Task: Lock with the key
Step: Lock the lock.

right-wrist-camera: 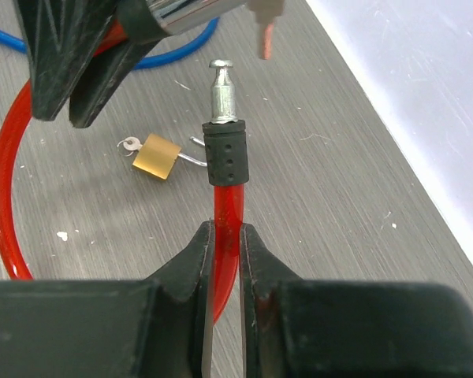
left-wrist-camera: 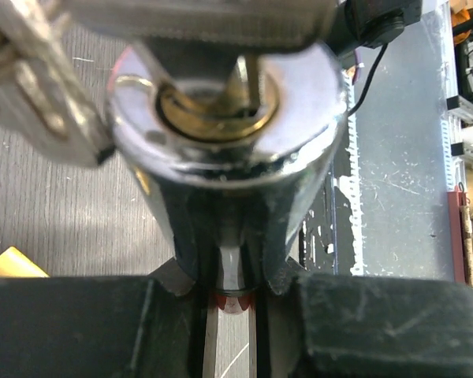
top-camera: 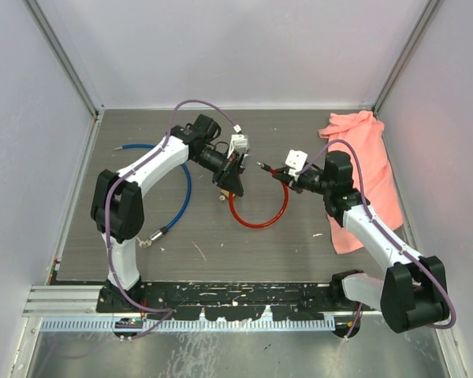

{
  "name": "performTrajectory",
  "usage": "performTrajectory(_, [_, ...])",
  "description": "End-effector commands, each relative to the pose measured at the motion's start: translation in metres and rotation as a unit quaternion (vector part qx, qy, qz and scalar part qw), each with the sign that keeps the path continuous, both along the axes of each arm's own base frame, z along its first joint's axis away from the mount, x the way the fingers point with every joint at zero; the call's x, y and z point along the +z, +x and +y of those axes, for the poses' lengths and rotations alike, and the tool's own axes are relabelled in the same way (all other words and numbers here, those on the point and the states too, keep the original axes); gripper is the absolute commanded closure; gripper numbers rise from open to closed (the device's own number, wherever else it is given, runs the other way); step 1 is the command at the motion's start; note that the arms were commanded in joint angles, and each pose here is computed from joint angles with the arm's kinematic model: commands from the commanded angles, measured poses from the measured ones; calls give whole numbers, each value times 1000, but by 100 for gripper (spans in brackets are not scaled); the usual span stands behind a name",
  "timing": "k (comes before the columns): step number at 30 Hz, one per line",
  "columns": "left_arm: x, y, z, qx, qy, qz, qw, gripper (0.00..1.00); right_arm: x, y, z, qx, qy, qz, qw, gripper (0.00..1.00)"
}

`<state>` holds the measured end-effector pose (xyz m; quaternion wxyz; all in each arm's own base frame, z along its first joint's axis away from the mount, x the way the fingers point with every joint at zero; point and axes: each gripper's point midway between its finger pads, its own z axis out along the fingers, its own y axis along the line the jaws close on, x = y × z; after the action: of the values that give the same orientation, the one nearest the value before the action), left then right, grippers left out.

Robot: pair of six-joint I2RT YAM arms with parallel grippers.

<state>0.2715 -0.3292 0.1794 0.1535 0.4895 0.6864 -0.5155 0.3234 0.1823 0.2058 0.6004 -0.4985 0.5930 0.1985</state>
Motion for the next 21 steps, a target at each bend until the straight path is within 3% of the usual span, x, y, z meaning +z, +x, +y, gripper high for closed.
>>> performTrajectory(1, [40,-3,-7,-28,-75,-14,997,100,20,-11,17,43,-7,-51,998,99])
performTrajectory(21, [34,-27,-10,-63,-74,30,995,100,39,-11,36,46,3,-61,997,99])
